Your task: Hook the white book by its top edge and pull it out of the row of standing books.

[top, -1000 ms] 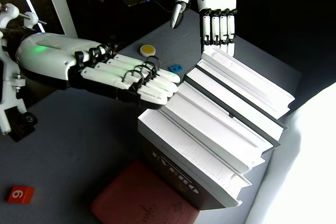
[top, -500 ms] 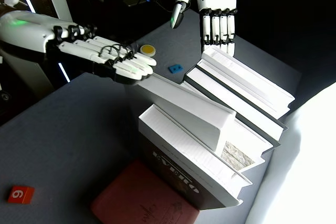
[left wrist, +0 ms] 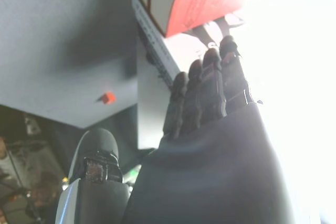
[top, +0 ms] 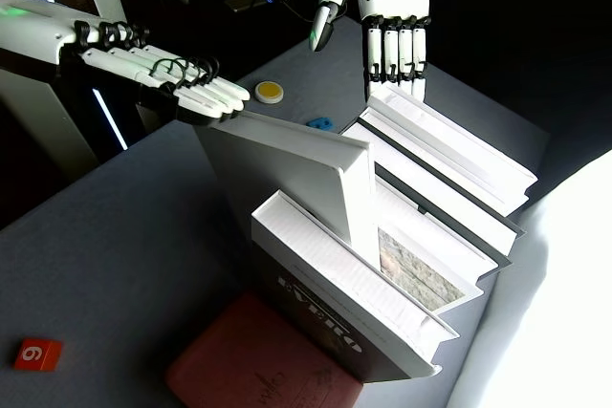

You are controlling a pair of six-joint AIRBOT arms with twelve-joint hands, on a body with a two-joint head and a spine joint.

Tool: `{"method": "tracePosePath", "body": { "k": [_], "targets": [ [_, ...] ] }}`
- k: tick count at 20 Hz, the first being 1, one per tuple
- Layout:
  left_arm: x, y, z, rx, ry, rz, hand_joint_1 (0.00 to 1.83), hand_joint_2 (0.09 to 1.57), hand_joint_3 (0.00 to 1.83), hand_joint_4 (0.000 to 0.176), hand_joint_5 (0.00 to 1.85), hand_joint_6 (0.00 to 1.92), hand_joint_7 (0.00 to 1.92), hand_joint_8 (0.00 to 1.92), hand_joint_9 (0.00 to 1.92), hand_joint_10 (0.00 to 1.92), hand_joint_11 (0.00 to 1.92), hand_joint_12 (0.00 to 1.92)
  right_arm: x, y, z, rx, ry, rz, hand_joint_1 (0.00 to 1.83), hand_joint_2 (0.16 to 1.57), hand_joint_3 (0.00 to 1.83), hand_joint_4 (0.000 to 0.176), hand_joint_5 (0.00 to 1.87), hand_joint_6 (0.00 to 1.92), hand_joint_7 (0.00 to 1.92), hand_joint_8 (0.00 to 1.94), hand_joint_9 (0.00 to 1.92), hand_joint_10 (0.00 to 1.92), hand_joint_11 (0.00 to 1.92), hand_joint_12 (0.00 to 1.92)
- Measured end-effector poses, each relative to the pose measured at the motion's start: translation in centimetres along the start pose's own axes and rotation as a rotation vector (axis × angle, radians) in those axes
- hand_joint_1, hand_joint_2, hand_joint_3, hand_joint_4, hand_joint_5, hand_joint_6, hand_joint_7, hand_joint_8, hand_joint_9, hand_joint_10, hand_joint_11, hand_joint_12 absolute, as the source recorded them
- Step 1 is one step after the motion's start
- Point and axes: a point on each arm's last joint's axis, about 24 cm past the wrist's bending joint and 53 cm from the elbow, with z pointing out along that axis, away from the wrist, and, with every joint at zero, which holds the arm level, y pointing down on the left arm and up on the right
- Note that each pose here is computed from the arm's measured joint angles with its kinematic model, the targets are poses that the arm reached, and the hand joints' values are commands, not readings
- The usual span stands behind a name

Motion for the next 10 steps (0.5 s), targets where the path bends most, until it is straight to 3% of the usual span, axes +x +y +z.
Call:
{"method": "tracePosePath", "body": {
  "k": [10],
  "targets": [
    [0.2, -0.1, 0.0, 0.004, 0.011, 0.004, 0.0, 1.28, 0.0, 0.0, 0.04, 0.0, 0.02, 0.0, 0.01, 0.0, 0.02, 0.02, 2.9, 0.1, -2.0, -0.003, 0.095, -0.058, 0.0, 1.27, 0.0, 0.0, 0.09, 0.01, 0.05, 0.01, 0.01, 0.0, 0.01, 0.01]
  ]
}}
